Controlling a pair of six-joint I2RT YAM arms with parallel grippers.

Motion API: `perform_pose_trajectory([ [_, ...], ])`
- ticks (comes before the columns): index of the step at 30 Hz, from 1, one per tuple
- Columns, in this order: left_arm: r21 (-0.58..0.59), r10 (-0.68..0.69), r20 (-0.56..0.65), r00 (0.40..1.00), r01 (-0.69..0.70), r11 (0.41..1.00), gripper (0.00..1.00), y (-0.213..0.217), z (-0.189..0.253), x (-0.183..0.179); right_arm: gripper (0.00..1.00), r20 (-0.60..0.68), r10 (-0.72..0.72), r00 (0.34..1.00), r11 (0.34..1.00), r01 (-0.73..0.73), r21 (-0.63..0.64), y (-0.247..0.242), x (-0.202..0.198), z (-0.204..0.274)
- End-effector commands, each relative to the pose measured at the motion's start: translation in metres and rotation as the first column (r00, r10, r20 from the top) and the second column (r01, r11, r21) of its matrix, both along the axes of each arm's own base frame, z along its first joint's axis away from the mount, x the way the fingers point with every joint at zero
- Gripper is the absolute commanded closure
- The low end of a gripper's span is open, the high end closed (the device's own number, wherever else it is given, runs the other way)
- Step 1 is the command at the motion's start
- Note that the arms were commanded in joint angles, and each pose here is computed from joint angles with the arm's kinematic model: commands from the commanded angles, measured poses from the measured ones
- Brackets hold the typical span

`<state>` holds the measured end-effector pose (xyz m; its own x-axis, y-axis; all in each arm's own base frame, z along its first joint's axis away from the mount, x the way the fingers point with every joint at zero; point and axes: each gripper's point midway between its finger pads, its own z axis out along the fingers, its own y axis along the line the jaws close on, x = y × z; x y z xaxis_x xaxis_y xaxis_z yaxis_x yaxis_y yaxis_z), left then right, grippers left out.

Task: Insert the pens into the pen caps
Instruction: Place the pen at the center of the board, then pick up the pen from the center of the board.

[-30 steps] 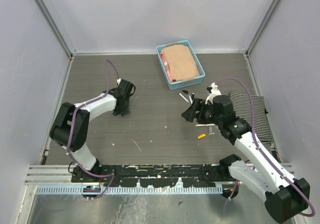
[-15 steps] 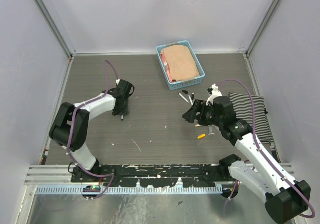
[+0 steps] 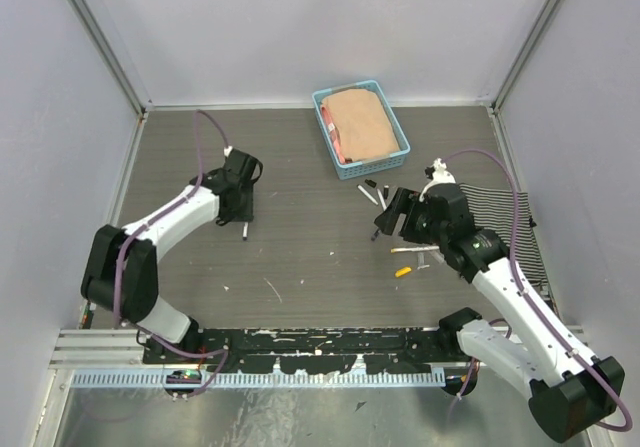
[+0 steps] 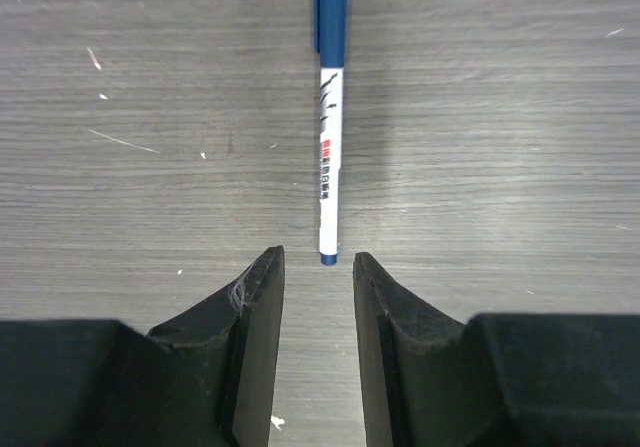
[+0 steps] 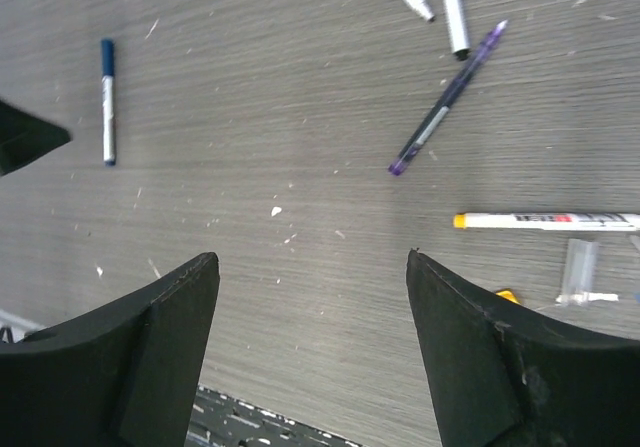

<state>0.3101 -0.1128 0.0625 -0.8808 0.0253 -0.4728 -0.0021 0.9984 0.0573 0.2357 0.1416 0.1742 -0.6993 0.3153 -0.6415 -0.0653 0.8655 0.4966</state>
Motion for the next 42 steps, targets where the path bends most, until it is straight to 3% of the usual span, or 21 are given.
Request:
perform_pose_trajectory([
  [1, -0.032, -0.026, 0.096, 0.995, 0.029, 0.999, 0.6, -0.007, 0.055, 0.003, 0.19, 0.022, -0.153, 0.988, 0.987, 0.154, -0.036, -0.018, 0.018, 0.018],
  [10, -0.091, -0.16, 0.153, 0.975, 0.175, 0.98, 0.59, -0.038, 0.1, -0.016, 0.18, -0.009, -0.274, 0.962, 0.954, 0.27, -0.129, -0.039, 0.028, 0.005],
  [17, -0.075, -0.363, 0.197, 0.911, 0.383, 0.921, 0.56, -0.076, 0.132, -0.028, 0.21, -0.031, -0.355, 0.934, 0.903, 0.335, -0.268, -0.058, 0.04, -0.018],
  [22, -0.071, -0.43, 0.263, 0.864, 0.462, 0.884, 0.52, -0.084, 0.159, -0.025, 0.25, -0.022, -0.408, 0.913, 0.859, 0.375, -0.347, -0.069, 0.053, -0.022],
  [30, -0.025, -0.46, 0.234, 0.857, 0.478, 0.878, 0.53, -0.077, 0.147, -0.026, 0.3, -0.052, -0.469, 0.882, 0.808, 0.405, -0.429, -0.095, 0.073, -0.04],
  [36, -0.005, -0.464, 0.201, 0.863, 0.475, 0.88, 0.55, -0.073, 0.134, -0.027, 0.35, -0.125, -0.482, 0.867, 0.837, 0.414, -0.359, -0.104, 0.086, -0.053],
  [42, 0.008, -0.464, 0.191, 0.865, 0.472, 0.882, 0.56, -0.072, 0.131, -0.025, 0.28, -0.256, -0.506, 0.824, 0.862, 0.47, -0.19, -0.079, 0.07, -0.077],
])
